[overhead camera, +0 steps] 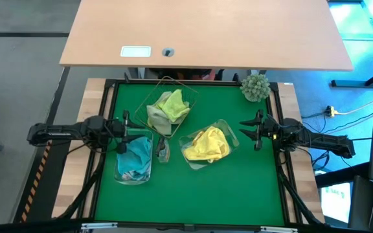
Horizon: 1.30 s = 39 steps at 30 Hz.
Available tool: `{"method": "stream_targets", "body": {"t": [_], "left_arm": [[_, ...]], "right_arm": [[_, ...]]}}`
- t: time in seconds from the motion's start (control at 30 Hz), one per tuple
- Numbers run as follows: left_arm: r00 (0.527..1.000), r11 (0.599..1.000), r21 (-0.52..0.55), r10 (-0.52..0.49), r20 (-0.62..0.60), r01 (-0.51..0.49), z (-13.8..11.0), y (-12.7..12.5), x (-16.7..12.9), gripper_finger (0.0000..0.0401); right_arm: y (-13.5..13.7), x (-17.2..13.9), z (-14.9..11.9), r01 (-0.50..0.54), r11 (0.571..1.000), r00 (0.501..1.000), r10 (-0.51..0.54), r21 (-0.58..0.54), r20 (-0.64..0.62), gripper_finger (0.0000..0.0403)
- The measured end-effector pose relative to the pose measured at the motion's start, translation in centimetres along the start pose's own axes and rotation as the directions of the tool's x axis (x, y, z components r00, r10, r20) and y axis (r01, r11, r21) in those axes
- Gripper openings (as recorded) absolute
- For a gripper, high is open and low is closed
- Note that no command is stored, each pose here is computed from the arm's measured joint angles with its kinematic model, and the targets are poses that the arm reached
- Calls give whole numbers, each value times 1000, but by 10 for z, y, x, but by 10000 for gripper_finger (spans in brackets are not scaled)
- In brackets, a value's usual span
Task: Sort microfiber towel by color & place in baskets
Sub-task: Return to Home Position
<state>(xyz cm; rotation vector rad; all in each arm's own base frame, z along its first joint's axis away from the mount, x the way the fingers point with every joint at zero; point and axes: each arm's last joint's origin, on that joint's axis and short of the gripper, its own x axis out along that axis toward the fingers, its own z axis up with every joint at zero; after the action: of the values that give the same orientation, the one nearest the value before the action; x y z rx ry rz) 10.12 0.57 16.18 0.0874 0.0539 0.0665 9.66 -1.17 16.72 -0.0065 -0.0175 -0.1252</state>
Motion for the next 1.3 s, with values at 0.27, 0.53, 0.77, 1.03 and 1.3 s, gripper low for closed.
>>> {"method": "stream_targets", "body": {"t": [0.27,0.53,0.77,1.03,1.3], "left_arm": [[998,1000,-2,4,70,-4,5,0,-4,153],[997,1000,-1,4,71,-4,5,0,-4,153],[997,1000,-1,4,71,-4,5,0,-4,153],[997,1000,-1,4,71,-4,5,0,-4,153],[997,1000,-1,4,71,-4,5,0,-4,153]], "right_arm": [[0,0,0,0,1000,1000,0,0,1,147],[0,0,0,0,1000,1000,0,0,1,147],[0,0,0,0,1000,1000,0,0,1,147],[0,0,0,0,1000,1000,0,0,1,147],[0,0,0,0,1000,1000,0,0,1,147]]}}
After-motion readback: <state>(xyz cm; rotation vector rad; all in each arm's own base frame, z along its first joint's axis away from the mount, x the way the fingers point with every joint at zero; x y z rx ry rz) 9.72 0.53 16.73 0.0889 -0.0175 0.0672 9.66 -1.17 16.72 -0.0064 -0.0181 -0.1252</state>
